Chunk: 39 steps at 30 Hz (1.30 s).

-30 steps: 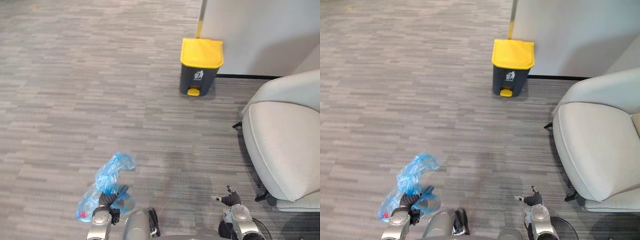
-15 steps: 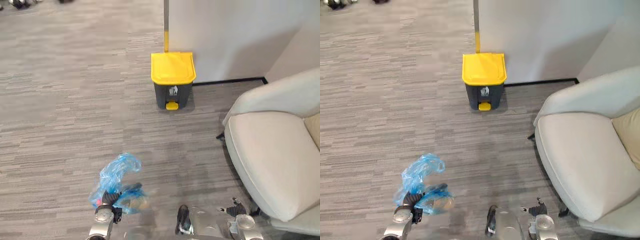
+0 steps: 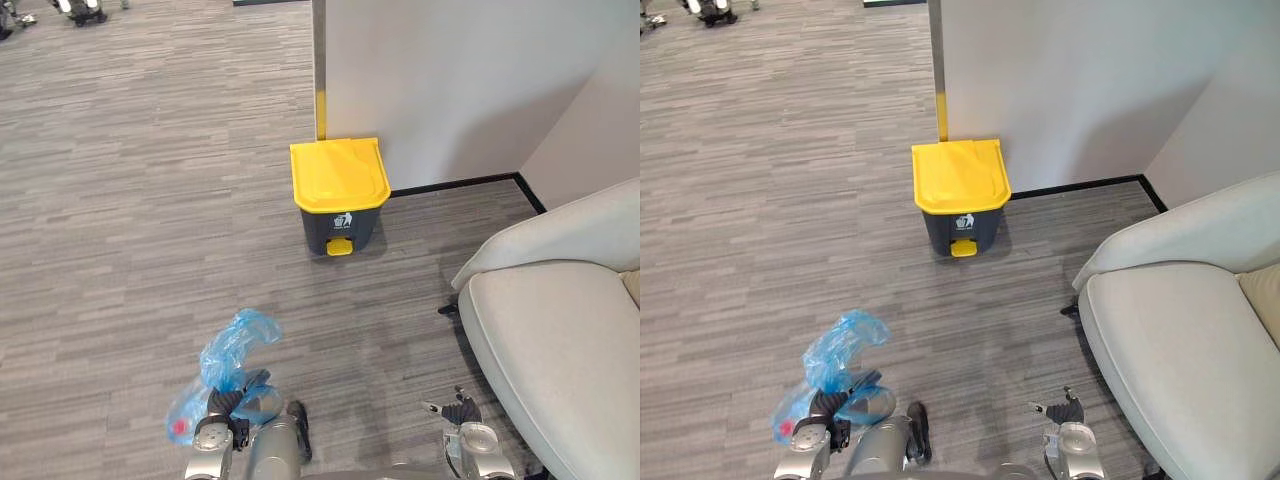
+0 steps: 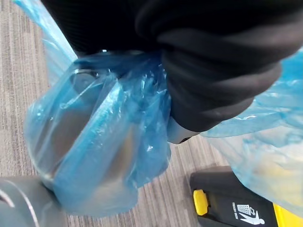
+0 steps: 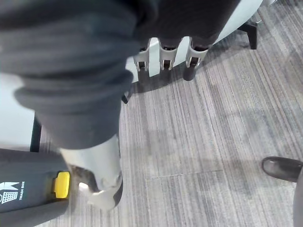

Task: Gather rubbish on tea table into small bin, then transfer packed bag to large trash can.

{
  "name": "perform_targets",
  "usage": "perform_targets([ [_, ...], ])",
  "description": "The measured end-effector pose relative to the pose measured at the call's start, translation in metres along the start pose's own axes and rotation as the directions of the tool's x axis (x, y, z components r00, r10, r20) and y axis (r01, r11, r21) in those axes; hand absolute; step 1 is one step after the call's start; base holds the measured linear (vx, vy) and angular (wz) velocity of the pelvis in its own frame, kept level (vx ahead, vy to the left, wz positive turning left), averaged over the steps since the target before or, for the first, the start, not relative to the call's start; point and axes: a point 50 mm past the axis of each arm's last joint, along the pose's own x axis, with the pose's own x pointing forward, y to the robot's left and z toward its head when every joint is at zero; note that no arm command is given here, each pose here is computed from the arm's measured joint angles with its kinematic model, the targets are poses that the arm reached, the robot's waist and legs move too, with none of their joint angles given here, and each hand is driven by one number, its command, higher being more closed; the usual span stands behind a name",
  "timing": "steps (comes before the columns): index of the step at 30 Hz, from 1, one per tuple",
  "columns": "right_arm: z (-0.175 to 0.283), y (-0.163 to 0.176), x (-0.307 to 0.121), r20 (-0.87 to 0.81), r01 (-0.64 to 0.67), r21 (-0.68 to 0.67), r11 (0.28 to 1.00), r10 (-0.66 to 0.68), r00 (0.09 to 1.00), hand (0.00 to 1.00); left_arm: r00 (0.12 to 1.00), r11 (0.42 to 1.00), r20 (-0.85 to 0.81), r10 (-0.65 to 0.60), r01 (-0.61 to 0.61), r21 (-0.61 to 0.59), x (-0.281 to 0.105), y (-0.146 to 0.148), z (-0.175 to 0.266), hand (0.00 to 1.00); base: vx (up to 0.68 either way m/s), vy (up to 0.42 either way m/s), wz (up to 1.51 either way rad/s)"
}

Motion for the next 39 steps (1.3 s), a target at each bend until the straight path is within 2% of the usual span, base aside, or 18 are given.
perform_targets([
  [6,-0.001,0.008,-0.001,-0.003,-0.039,-0.052,0.998,0.039,0.999,0.0,0.999,0.999,-0.051,0.003,-0.001,0.037,-0.004,0.006,-0.016,1.0,0.32,0.096,-0.21],
  [12,-0.005,0.009,-0.002,-0.013,-0.048,-0.065,0.997,0.047,0.999,0.0,0.998,0.999,-0.055,0.012,-0.01,0.043,-0.004,0.01,-0.017,1.0,0.26,-0.151,0.11],
  [14,-0.016,-0.002,-0.002,-0.053,-0.023,-0.073,0.997,0.019,0.998,0.0,0.997,1.0,-0.068,-0.022,0.024,0.02,-0.004,-0.005,-0.017,1.0,0.31,-0.198,0.2],
  [17,-0.023,-0.011,-0.002,-0.088,0.014,-0.032,0.999,-0.017,0.996,0.0,0.998,0.999,-0.049,-0.03,0.031,0.01,-0.002,-0.009,-0.01,1.0,0.37,-0.219,0.34],
  [22,-0.016,-0.003,-0.004,-0.05,-0.013,-0.044,0.999,0.011,0.999,0.0,0.998,0.999,-0.053,-0.042,0.041,-0.01,-0.008,-0.014,-0.016,1.0,0.31,-0.097,0.09],
  [29,-0.011,-0.008,-0.002,-0.039,0.02,0.01,1.0,-0.019,0.999,0.0,0.999,0.998,0.014,-0.049,0.05,-0.039,-0.003,-0.017,0.005,1.0,0.36,0.174,-0.07],
  [32,-0.009,0.005,-0.003,-0.043,-0.007,0.03,1.0,0.009,0.999,0.0,0.999,0.999,0.016,-0.033,0.033,-0.016,0.001,-0.008,0.008,1.0,0.39,0.232,0.06],
  [39,-0.004,0.007,0.001,-0.043,-0.019,0.015,1.0,0.02,0.999,0.0,0.995,1.0,-0.097,-0.028,0.029,0.006,-0.006,-0.003,-0.025,1.0,0.25,0.153,-0.16],
])
